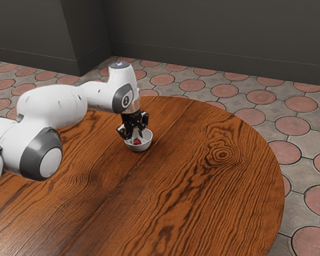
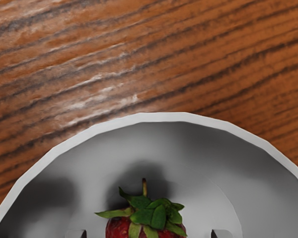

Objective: Take strawberry from the bowl

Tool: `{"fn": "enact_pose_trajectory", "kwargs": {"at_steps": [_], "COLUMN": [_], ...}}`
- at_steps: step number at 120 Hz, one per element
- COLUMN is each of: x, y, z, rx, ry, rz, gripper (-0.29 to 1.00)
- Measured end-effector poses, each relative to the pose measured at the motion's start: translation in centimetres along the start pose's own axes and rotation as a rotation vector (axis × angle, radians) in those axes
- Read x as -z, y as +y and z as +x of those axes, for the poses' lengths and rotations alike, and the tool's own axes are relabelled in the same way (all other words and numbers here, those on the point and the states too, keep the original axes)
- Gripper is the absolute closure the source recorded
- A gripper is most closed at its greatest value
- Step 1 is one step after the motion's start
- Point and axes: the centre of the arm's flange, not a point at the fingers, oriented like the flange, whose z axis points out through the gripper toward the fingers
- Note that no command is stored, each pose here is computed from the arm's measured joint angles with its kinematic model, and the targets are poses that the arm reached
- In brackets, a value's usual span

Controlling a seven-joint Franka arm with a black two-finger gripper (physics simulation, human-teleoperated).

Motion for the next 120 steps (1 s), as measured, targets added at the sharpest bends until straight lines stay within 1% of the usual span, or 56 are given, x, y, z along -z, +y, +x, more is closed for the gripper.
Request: {"fn": "enact_pose_trajectory", "kwargs": {"at_steps": [51, 84, 110, 120], "x": [-1.0, -1.6, -2.0, -1.9], "y": [0.0, 0.0, 0.1, 0.2], "z": [0.0, 0.3, 0.3, 0.2], "rx": [-0.005, -0.005, -0.006, -0.008], "ry": [0.002, 0.002, 0.002, 0.002], "rz": [0.004, 0.006, 0.009, 0.007], "gripper": [0.45, 0.52, 0.54, 0.56]}}
